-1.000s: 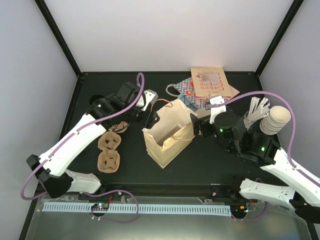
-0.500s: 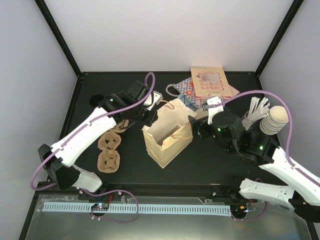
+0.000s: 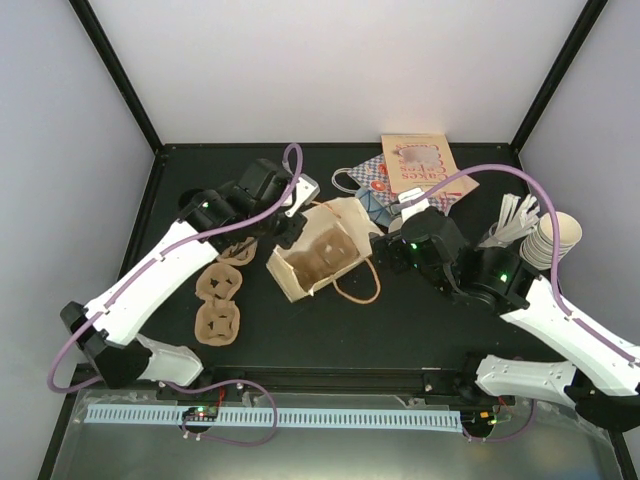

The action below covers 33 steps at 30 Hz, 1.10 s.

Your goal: Pack the takeout coffee

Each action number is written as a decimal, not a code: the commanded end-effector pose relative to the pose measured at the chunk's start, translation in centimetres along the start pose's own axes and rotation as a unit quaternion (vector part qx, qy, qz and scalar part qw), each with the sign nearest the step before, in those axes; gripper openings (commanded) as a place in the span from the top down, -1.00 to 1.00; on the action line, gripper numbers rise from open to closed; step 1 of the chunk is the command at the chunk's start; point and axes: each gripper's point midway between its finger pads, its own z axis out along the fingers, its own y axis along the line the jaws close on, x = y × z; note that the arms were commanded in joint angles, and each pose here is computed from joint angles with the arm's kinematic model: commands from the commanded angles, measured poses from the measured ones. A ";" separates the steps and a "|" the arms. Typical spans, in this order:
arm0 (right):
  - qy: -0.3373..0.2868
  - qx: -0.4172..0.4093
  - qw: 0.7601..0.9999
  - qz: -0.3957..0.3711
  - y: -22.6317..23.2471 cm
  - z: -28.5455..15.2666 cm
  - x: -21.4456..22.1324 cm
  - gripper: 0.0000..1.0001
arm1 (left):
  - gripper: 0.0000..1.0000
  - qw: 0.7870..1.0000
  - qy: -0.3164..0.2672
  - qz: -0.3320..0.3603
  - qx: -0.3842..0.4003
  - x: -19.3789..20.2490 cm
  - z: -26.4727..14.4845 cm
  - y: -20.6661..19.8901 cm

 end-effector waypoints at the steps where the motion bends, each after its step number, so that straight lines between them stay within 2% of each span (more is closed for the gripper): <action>1: 0.010 0.011 1.000 0.016 -0.5 0.1 0.3 -0.98 | 0.97 0.995 -0.051 0.079 -0.046 -1.6 -2.3 1.3; 10: 0.038 -0.008 0.999 0.009 0.5 1.0 1.9 -0.98 | 0.97 0.993 -0.054 0.103 -0.008 1.8 -1.4 -0.8; 18: 0.064 -0.112 0.991 -0.030 3.7 0.8 4.3 -0.95 | 0.97 0.990 -0.075 0.112 0.040 3.5 -2.6 -3.5; 24: 0.089 -0.132 0.987 -0.014 4.3 1.4 7.2 -0.93 | 0.97 0.984 -0.092 0.124 0.093 4.2 -3.9 -5.7; 27: 0.095 -0.162 0.982 -0.002 5.1 1.6 9.2 -0.93 | 0.97 0.981 -0.078 0.133 0.115 5.3 -3.6 -6.8; 33: 0.125 -0.166 0.978 0.035 5.0 2.1 13.5 -0.93 | 0.97 0.982 -0.063 0.118 0.131 6.4 -3.9 -7.6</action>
